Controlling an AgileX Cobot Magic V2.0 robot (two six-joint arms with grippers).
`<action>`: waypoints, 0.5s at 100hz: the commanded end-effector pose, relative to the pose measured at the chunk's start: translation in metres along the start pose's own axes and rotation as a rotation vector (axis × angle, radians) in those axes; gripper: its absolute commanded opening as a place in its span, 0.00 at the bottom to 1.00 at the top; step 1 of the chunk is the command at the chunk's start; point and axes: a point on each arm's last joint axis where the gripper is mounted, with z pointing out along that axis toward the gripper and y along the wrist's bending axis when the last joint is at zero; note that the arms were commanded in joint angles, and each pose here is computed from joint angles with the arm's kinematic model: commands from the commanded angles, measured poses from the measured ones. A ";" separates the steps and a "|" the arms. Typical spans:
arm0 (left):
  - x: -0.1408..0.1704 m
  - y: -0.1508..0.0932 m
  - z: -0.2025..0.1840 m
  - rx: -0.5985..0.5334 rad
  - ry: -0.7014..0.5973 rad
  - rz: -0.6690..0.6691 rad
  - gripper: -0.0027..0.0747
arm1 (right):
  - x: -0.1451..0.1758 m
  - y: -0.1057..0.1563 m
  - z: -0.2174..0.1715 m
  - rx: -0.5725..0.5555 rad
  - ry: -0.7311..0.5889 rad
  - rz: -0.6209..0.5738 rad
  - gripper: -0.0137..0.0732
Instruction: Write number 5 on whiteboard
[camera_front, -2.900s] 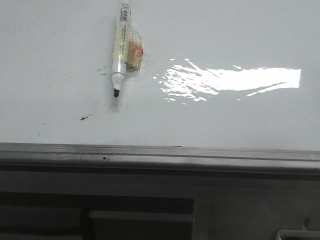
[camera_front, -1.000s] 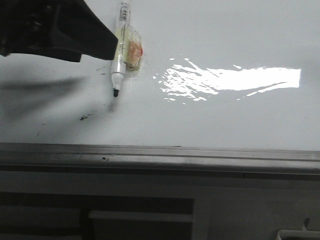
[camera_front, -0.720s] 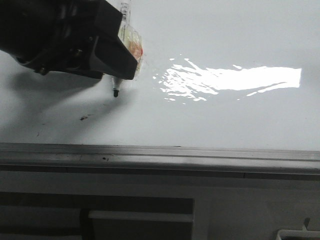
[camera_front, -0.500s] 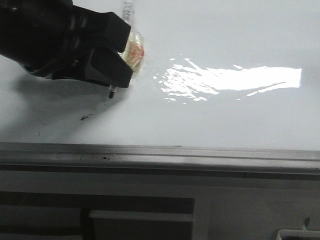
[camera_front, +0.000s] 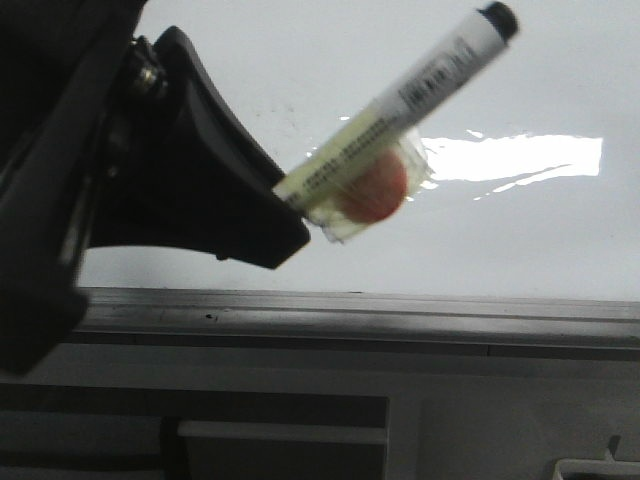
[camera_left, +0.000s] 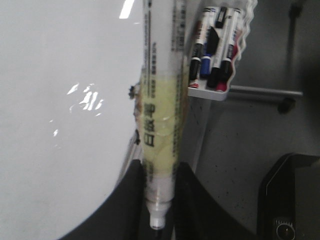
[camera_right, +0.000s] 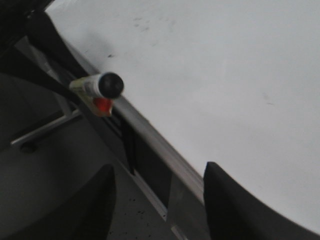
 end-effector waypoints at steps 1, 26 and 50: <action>-0.017 0.001 -0.010 -0.043 -0.089 0.064 0.01 | -0.021 0.006 0.006 -0.049 -0.079 -0.055 0.57; -0.021 -0.002 -0.010 -0.041 -0.106 0.073 0.01 | -0.037 0.026 0.031 -0.154 -0.169 -0.131 0.57; -0.021 -0.003 -0.010 -0.040 -0.109 0.066 0.01 | -0.040 0.032 0.058 -0.157 -0.171 -0.121 0.57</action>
